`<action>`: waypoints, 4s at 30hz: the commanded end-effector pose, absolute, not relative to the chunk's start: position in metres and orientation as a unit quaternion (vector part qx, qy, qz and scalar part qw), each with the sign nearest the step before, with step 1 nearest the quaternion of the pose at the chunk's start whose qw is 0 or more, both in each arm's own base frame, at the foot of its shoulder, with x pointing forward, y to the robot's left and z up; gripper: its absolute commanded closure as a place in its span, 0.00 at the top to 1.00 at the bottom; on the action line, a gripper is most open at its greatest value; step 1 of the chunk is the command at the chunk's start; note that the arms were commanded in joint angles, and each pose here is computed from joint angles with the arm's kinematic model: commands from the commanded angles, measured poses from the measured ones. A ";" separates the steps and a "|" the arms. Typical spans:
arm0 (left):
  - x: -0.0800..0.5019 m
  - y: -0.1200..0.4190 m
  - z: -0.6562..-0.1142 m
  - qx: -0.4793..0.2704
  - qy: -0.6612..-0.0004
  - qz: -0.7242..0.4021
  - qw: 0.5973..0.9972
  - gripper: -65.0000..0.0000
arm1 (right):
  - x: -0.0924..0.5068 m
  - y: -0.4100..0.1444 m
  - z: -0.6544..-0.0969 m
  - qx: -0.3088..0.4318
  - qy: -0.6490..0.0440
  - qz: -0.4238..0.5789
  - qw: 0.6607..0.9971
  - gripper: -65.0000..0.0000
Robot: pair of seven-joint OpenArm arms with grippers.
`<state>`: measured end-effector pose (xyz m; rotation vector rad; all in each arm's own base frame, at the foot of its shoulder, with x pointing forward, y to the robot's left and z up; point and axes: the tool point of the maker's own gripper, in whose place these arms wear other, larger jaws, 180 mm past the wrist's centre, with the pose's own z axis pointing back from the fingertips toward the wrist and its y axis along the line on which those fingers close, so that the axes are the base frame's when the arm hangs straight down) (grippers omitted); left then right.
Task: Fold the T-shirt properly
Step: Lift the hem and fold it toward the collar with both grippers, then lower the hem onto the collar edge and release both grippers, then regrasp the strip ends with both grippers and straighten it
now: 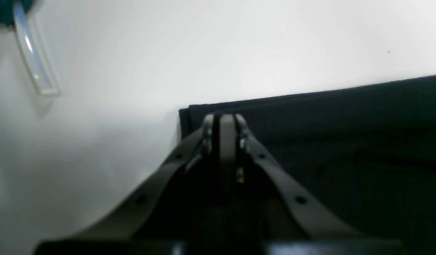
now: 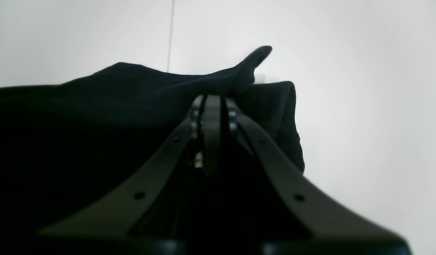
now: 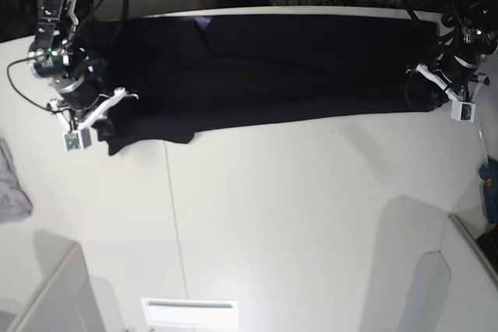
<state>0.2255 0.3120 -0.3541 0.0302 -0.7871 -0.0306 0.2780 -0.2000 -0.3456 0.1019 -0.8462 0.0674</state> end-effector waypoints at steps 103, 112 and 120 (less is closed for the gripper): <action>0.172 0.334 -0.422 0.024 -0.295 0.066 0.953 0.00 | 0.204 -0.184 -0.421 0.116 -0.316 -0.006 0.941 0.00; 0.189 0.332 -0.423 0.017 -0.306 0.073 0.949 0.00 | 0.235 -0.197 -0.445 0.090 -0.304 -0.005 0.948 0.00; 0.226 0.310 -0.419 0.002 -0.325 0.064 0.944 0.00 | 0.267 -0.197 -0.452 0.092 -0.303 -0.005 0.948 0.00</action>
